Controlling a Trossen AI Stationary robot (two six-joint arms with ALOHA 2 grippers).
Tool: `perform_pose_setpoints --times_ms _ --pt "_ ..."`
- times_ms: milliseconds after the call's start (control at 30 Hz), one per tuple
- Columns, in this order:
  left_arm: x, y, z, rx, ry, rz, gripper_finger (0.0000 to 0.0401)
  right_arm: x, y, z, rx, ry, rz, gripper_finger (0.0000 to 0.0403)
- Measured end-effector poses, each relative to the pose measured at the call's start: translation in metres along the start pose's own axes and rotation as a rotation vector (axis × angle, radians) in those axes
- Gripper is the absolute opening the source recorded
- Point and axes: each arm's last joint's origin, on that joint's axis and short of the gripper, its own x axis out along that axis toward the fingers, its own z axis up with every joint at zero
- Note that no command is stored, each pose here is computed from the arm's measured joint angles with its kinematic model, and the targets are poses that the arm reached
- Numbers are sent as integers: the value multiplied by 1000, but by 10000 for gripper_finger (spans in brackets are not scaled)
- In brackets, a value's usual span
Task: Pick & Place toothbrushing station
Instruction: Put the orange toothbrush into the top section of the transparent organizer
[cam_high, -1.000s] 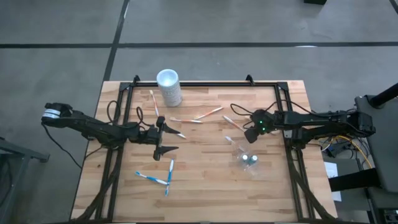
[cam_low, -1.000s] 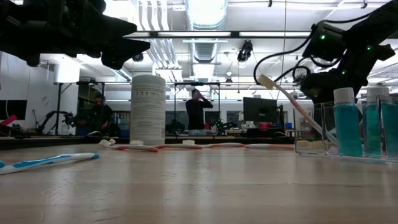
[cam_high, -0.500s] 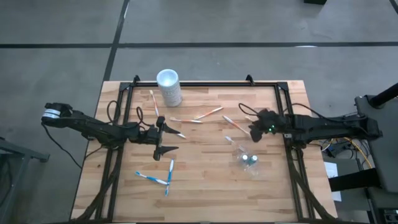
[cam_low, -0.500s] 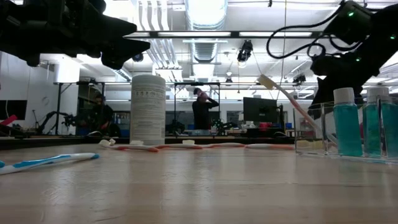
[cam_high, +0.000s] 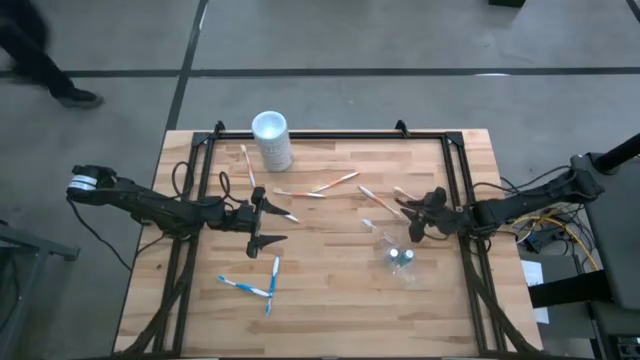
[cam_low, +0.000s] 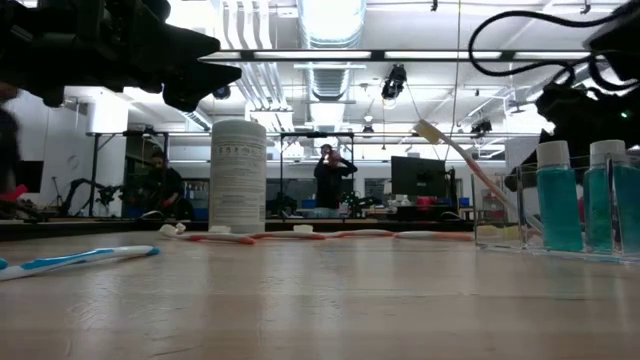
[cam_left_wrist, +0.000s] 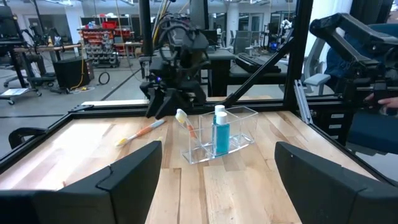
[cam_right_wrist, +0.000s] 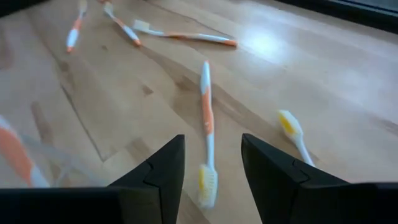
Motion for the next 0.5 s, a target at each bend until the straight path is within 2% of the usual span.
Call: perform_pose_setpoints --times_ms 267,500 --pt "0 0 -1 1 13 0 319 -2 3 -6 -56 -5 10 160" --pt "0 0 -2 1 22 0 319 0 5 -11 0 88 56 160"
